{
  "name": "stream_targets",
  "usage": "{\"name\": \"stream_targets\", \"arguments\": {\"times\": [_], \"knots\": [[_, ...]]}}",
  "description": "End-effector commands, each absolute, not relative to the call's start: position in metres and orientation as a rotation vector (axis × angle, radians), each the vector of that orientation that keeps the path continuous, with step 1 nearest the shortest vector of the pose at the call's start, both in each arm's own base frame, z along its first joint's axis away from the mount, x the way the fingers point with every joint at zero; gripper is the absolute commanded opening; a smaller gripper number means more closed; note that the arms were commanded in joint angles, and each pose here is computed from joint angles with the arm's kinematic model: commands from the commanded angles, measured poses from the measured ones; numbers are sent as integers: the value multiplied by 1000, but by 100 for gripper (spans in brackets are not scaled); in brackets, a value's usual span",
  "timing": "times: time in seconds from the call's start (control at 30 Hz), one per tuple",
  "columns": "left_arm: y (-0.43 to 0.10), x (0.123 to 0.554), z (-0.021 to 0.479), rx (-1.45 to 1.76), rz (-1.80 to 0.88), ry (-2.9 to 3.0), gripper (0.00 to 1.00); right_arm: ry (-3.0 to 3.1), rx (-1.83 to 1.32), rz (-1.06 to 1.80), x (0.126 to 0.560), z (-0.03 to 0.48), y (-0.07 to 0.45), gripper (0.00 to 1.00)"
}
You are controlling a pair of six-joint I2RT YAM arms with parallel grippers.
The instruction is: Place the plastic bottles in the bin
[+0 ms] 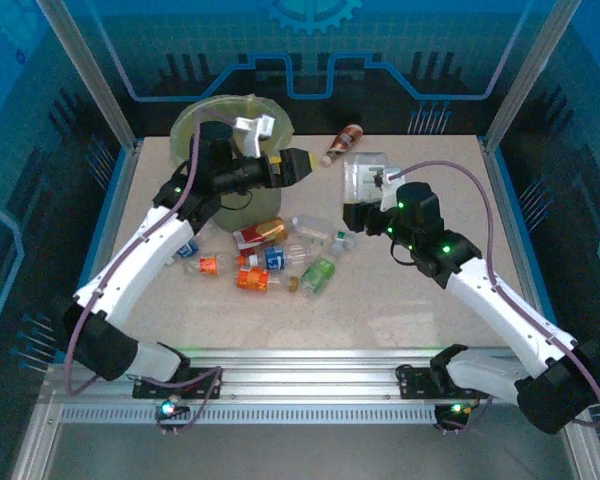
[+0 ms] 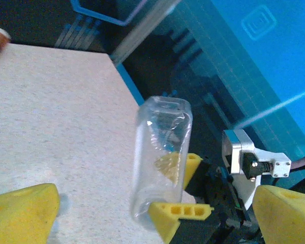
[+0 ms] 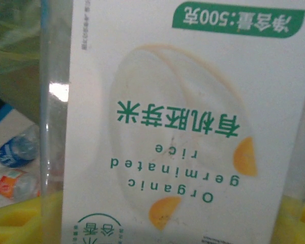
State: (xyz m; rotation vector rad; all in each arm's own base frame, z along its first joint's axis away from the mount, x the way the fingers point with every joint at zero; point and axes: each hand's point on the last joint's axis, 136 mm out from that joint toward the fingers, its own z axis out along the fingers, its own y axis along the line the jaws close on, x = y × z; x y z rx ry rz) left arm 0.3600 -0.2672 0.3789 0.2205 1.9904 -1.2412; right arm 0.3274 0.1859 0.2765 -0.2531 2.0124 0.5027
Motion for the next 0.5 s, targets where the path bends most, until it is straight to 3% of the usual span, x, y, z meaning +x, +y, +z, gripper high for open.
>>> {"name": "stream_targets", "arguments": {"times": [0.0,0.47], "knots": [[-292,345,391,349,-1326,1978,99,1901,-327,586,321,304,208,62],[-311,359,366,382,-1242,2064,99,1840,-431,651,313,328,247,62]]}}
